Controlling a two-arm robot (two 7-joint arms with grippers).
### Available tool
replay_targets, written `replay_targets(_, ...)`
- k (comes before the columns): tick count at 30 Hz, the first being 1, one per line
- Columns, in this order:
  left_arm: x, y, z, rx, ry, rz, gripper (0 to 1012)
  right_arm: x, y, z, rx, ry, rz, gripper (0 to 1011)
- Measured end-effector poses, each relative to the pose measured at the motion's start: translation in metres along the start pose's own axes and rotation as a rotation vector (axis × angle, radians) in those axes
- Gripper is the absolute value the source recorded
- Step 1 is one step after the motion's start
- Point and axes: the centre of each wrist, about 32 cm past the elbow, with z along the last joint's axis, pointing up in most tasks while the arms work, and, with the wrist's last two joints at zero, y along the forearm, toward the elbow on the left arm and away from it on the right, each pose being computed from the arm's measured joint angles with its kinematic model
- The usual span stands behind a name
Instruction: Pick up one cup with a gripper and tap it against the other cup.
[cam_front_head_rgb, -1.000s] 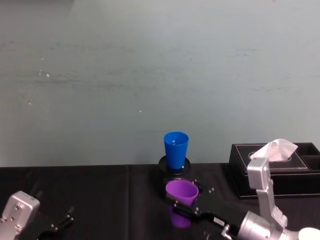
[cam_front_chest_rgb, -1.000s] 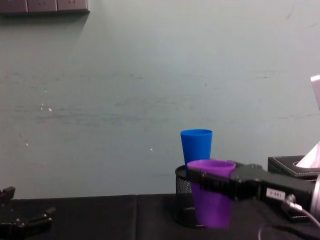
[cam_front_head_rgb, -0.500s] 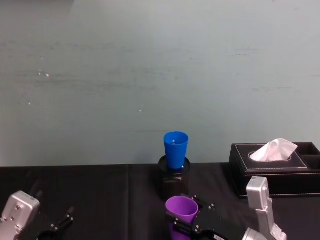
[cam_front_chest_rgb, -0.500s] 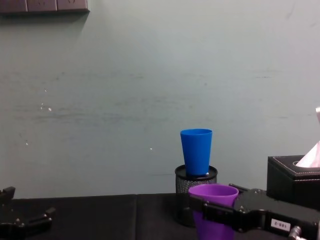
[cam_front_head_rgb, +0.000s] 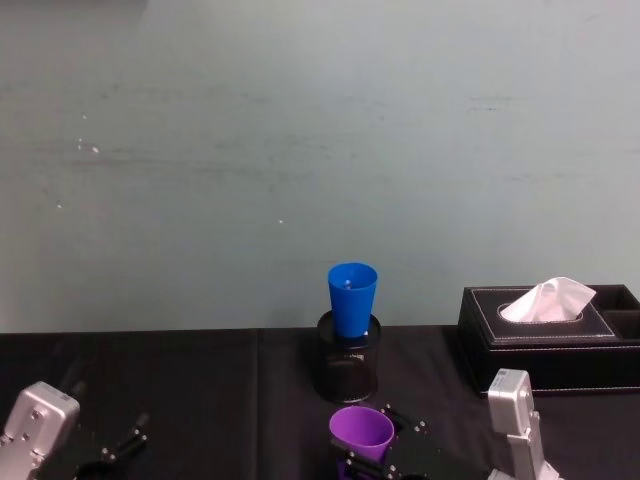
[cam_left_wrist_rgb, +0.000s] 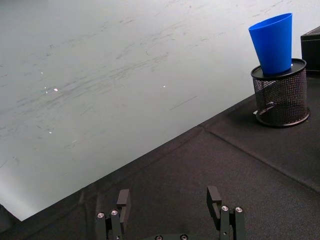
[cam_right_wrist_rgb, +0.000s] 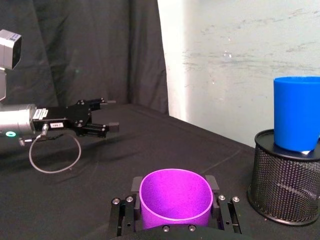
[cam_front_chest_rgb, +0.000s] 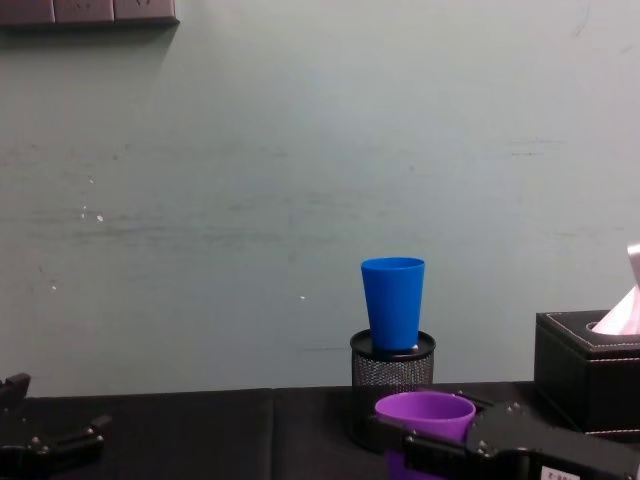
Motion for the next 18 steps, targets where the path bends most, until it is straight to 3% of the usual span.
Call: replay_targets(18, 0.0, 0.0, 0.0, 0.0, 0.0, 0.0, 1000, 0.0, -0.003, -0.021, -0.011, -0.006, 0.006, 755)
